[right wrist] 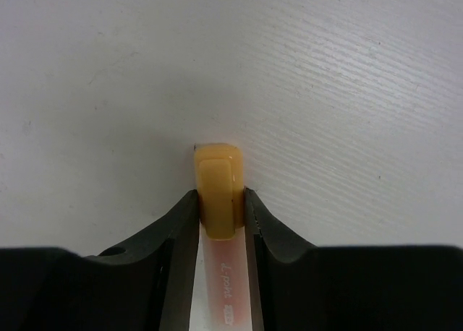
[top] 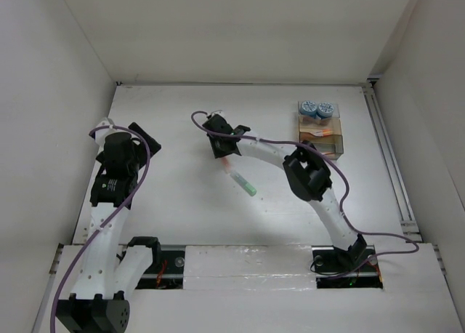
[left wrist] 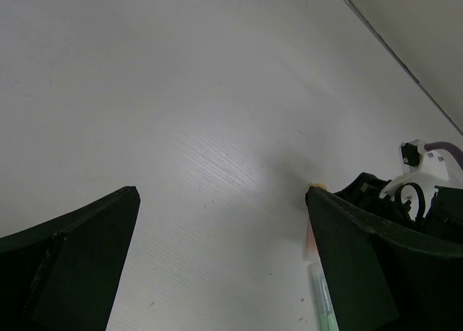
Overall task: Sort the stationery into containers
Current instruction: Grab a piece of stationery with the right arm, then place the stationery into the container
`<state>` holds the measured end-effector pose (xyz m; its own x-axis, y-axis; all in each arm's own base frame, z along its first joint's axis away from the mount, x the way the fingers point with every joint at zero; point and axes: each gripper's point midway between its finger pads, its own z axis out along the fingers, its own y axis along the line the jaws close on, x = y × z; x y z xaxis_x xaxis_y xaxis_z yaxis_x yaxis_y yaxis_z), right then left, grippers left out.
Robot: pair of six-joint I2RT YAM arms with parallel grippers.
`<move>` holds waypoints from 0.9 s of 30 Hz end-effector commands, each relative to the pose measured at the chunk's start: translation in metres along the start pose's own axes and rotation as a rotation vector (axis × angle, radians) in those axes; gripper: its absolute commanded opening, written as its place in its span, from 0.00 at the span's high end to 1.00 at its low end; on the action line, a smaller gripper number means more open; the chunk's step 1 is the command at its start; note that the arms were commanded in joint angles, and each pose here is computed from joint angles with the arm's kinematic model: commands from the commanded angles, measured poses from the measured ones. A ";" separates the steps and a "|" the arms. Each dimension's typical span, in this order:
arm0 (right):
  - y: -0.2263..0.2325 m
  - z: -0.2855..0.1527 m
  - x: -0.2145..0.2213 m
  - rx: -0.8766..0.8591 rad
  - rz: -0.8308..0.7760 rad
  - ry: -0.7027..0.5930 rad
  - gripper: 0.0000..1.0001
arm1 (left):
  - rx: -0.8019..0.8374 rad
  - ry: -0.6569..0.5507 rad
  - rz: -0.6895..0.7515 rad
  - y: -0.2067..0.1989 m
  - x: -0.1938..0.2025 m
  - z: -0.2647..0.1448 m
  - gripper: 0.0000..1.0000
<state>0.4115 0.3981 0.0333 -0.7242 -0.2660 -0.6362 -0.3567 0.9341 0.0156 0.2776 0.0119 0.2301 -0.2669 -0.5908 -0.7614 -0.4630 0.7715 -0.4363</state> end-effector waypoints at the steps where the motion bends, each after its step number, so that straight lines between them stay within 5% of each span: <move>1: -0.019 0.006 0.033 0.087 -0.055 0.088 0.80 | 0.040 -0.029 0.003 -0.009 -0.011 -0.003 0.01; 3: -0.016 0.004 0.027 0.081 -0.024 0.070 0.98 | 0.040 -0.029 0.003 -0.009 -0.011 -0.003 0.01; 4: -0.015 0.002 0.020 0.058 0.007 0.055 1.00 | 0.047 -0.024 0.003 -0.010 -0.010 -0.003 0.01; 11: -0.040 -0.066 -0.078 -0.340 0.440 -0.243 1.00 | 0.054 -0.018 0.012 -0.011 -0.009 -0.003 0.01; 18: -0.127 -0.108 -0.109 -0.412 0.653 -0.379 1.00 | 0.070 -0.007 0.022 -0.015 -0.007 -0.001 0.01; 27: -0.271 -0.169 -0.078 -0.123 1.059 -0.673 1.00 | 0.078 -0.001 0.022 -0.015 -0.004 0.000 0.01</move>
<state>0.4662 0.1549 0.1611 -0.4717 0.6841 -0.5564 0.1311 0.6784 0.7229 0.2800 0.0034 0.2296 -0.3012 -0.5797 -0.7571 -0.4200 0.7935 -0.4405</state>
